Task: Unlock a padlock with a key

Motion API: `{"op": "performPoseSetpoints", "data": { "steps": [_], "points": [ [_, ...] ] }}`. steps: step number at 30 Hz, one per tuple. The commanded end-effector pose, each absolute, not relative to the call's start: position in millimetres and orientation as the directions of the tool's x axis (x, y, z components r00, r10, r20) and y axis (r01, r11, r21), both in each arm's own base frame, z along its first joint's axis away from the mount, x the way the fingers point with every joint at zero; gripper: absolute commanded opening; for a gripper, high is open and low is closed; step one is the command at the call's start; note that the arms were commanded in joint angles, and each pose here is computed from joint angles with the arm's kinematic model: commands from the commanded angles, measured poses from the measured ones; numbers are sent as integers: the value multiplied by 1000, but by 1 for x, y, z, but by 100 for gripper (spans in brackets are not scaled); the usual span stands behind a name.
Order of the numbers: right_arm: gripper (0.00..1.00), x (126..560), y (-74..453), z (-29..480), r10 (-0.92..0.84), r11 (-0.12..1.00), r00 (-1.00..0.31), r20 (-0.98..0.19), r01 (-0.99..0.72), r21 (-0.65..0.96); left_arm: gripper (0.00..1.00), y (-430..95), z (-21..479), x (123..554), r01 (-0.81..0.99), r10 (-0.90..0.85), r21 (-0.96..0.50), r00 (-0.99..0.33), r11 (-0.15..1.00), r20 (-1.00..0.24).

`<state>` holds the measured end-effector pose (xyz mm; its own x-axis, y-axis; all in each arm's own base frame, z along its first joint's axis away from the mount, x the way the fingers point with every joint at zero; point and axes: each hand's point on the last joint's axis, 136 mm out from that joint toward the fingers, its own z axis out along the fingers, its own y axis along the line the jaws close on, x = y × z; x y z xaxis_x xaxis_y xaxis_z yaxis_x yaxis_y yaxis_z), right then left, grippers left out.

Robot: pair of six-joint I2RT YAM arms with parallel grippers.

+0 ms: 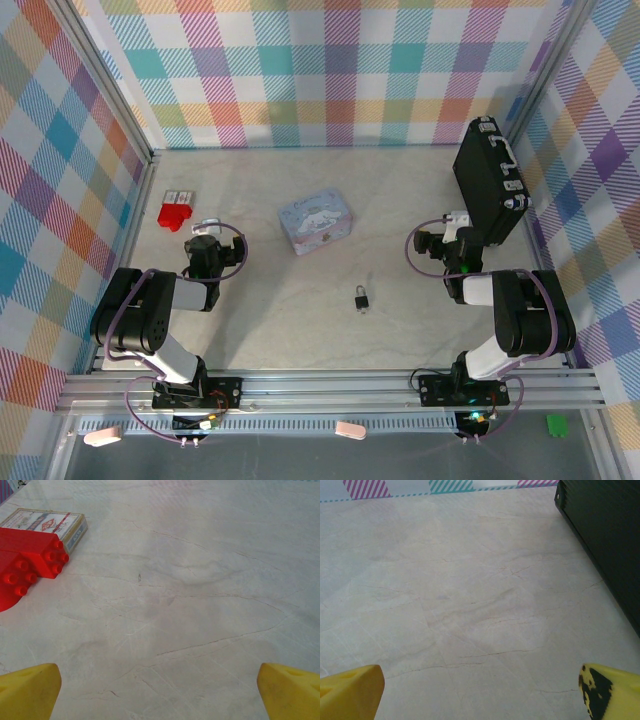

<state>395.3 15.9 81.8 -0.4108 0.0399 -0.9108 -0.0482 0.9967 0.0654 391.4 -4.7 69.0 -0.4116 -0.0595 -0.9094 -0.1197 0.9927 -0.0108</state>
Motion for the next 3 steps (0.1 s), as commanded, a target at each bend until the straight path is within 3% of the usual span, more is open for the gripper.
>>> {"op": "performPoseSetpoints", "data": {
  "steps": [1,3],
  "points": [
    [99,399,16,91,51,996,-376,-925,-51,75,100,-4,83,399,-118,-70,-28,-367,993,-927],
    [99,398,16,91,50,996,-375,-926,-54,76,100,-4,83,399,-119,-70,-28,-367,993,-928]
  ]
}}
